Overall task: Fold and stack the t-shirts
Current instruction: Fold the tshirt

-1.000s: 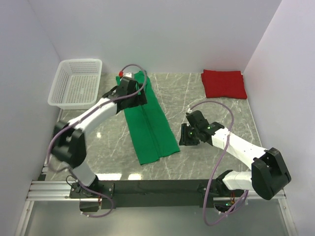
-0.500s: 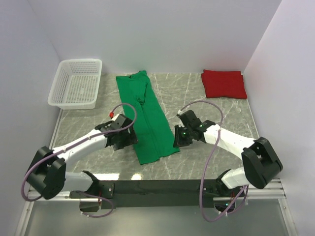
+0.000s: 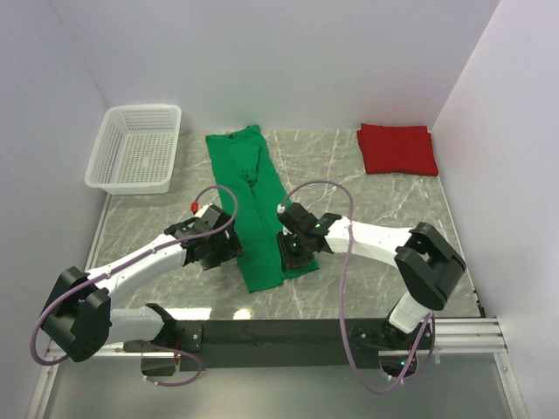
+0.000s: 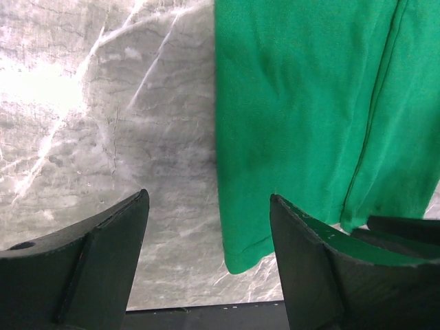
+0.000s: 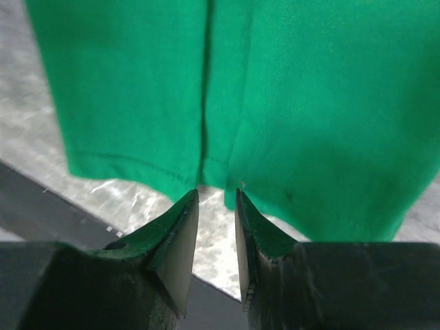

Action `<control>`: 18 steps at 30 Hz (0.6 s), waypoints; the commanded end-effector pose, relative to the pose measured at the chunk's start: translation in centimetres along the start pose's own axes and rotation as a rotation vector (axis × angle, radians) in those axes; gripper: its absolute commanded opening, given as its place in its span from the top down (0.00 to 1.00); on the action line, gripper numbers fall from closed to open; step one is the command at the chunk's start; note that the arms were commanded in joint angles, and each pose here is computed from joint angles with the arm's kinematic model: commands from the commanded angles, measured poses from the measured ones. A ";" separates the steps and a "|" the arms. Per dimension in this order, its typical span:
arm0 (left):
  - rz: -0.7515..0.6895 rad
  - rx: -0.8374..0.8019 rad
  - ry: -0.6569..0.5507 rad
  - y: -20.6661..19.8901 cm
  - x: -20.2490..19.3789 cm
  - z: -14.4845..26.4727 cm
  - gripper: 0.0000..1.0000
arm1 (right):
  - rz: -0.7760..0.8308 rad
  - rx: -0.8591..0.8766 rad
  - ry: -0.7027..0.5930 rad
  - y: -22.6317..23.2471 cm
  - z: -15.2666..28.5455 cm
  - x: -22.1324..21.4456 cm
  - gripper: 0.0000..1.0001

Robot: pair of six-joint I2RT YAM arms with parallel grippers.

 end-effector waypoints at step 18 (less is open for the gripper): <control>-0.035 -0.032 0.006 -0.7 -0.2 0.0 0.24 | 0.036 -0.181 0.000 1.0 -0.3 0.1 0.96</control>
Point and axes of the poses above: each gripper's point midway between its finger pads, its own z axis back along the fingers, its own y axis along the line the jaws close on, x = y × z, the point moved 7 cm from there along z, back along the fingers, and after that the axes turned 7 degrees about -z, right-handed, at the moved point
